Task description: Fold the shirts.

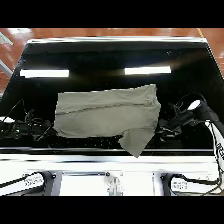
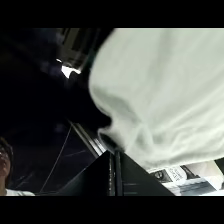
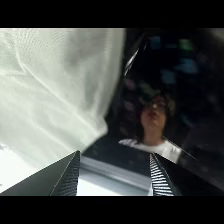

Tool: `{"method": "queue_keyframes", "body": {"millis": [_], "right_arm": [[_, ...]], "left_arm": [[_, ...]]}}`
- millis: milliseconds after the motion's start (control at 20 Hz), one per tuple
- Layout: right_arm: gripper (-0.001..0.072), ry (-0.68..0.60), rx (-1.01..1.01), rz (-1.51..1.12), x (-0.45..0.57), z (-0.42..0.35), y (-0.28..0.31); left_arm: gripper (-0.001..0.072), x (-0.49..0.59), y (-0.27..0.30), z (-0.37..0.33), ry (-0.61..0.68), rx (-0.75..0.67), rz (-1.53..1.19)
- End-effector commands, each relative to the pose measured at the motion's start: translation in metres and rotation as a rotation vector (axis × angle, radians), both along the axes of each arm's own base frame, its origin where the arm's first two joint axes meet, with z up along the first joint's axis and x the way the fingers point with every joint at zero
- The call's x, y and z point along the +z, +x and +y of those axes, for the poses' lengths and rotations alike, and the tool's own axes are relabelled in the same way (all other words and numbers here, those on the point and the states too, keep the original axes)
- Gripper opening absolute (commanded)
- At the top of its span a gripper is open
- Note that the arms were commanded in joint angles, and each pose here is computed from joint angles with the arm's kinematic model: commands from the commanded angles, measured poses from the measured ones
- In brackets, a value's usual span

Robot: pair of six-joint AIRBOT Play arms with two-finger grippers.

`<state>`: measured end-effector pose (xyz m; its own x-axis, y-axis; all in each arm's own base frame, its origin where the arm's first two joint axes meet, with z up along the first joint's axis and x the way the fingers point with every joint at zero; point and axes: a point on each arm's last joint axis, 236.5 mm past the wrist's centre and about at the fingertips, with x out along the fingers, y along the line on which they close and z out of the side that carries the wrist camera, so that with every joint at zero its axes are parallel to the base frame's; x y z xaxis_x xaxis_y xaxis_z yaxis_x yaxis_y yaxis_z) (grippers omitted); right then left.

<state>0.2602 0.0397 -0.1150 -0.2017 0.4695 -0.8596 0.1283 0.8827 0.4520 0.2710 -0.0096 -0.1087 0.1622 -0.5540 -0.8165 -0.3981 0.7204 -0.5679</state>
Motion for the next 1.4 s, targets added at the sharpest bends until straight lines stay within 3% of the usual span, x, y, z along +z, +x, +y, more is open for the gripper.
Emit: {"method": "queue_keyframes", "body": {"millis": [0, 150, 200, 250, 300, 350, 550, 750, 850, 1050, 1300, 1350], "right_arm": [[0.0545, 0.042, -0.039, -0.016, -0.014, 0.027, -0.004], [0.0545, 0.055, -0.138, -0.034, -0.023, 0.034, 0.004], [0.0425, 0.075, -0.161, -0.034, -0.023, 0.040, 0.004], [0.0241, 0.078, -0.154, -0.027, -0.022, 0.042, 0.002], [0.0106, 0.088, -0.151, -0.023, -0.019, 0.044, 0.001], [0.0050, 0.096, -0.144, -0.043, -0.013, 0.044, 0.005], [0.0049, 0.095, -0.012, -0.409, 0.057, 0.040, 0.078], [0.0048, -0.026, -0.156, -0.720, 0.111, 0.012, 0.186], [0.0048, -0.047, -0.181, -0.802, 0.124, 0.011, 0.226], [0.0048, -0.035, -0.233, -0.810, 0.106, 0.022, 0.289], [0.0049, -0.027, -0.294, -0.722, 0.054, 0.021, 0.312], [0.0056, -0.026, -0.290, -0.702, 0.046, 0.022, 0.310]], "left_arm": [[0.0037, 0.006, 0.002, -0.001, 0.003, -0.008, -0.022], [0.0037, 0.007, 0.002, -0.001, 0.002, -0.009, -0.022], [0.0037, 0.007, 0.002, -0.001, 0.003, -0.009, -0.022], [0.0037, 0.007, 0.002, -0.001, 0.003, -0.009, -0.023], [0.0037, 0.007, 0.003, 0.000, 0.007, -0.010, -0.027], [0.0037, 0.009, 0.006, 0.002, 0.015, -0.029, -0.047], [0.0037, 0.039, 0.038, 0.016, 0.073, -0.140, -0.200], [0.0037, 0.083, 0.103, 0.052, 0.171, -0.033, -0.341], [0.0037, 0.099, 0.133, 0.057, 0.146, 0.003, -0.394], [0.0037, 0.094, 0.185, 0.048, 0.059, 0.040, -0.391], [0.0045, 0.061, 0.233, 0.032, 0.040, -0.007, -0.377], [0.0131, 0.057, 0.239, 0.028, 0.039, -0.018, -0.379]]}}
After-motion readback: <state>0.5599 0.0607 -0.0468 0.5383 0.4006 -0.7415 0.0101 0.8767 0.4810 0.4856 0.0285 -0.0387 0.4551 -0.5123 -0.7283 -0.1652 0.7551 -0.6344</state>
